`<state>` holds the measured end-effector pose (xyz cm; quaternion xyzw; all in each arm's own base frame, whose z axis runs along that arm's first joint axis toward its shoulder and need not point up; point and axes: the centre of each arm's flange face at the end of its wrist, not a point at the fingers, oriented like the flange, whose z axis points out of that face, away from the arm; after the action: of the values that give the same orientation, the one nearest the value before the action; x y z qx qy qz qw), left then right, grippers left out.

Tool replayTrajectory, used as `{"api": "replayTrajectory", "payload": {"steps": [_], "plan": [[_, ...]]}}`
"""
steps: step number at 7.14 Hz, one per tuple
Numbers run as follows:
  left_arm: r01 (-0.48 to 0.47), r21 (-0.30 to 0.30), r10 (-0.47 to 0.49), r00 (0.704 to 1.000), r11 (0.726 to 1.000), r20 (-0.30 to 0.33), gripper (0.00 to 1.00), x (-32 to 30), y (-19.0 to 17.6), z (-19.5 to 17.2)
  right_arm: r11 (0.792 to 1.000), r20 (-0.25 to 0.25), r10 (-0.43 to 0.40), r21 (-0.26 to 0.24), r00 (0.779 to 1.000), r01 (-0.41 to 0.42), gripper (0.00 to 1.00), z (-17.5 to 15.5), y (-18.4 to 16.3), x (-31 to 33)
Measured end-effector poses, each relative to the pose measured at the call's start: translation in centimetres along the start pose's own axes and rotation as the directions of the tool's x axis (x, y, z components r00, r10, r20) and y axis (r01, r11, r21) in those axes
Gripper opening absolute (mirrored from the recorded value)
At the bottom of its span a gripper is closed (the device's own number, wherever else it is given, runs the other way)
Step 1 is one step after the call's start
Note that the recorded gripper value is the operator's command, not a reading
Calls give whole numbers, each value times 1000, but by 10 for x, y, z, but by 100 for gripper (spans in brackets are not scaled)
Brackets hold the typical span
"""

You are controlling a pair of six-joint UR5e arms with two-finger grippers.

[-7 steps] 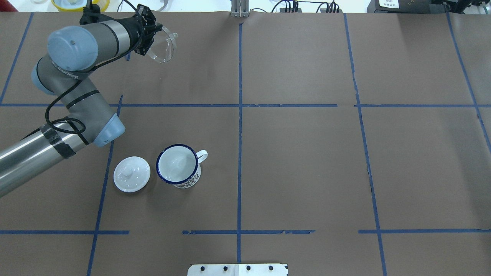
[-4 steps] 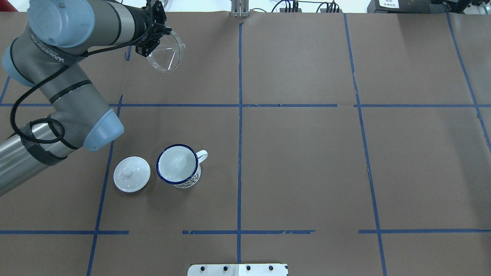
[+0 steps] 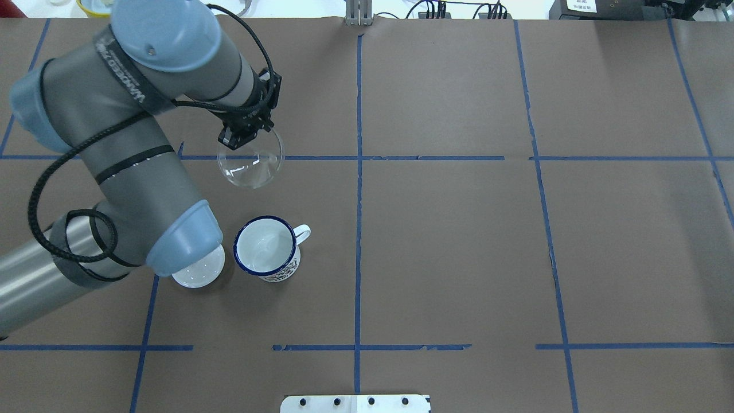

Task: Place funnel on cup
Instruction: 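Lift the funnel and carry it over the open mug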

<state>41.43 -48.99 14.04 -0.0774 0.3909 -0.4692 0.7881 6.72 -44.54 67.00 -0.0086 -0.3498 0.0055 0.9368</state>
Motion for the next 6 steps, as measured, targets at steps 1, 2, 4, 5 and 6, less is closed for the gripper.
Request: {"api": "replayTrajectory", "payload": {"steps": [1, 2, 4, 5, 6], "plan": [[-22, 3, 22, 996, 1000, 90, 0, -9, 24, 4, 1000, 0, 0, 0, 1000, 0, 100, 0, 0, 0], [-32, -4, 32, 990, 999, 136, 0, -14, 37, 3, 1000, 0, 0, 0, 1000, 0, 100, 0, 0, 0], [-37, -14, 39, 986, 999, 161, 0, -17, 50, -14, 1000, 0, 0, 0, 1000, 0, 100, 0, 0, 0], [-41, -19, 44, 984, 999, 172, 0, -19, 56, -17, 1000, 0, 0, 0, 1000, 0, 100, 0, 0, 0], [-52, -29, 57, 980, 998, 193, 0, -25, 67, -12, 1000, 0, 0, 0, 1000, 0, 100, 0, 0, 0]]}}
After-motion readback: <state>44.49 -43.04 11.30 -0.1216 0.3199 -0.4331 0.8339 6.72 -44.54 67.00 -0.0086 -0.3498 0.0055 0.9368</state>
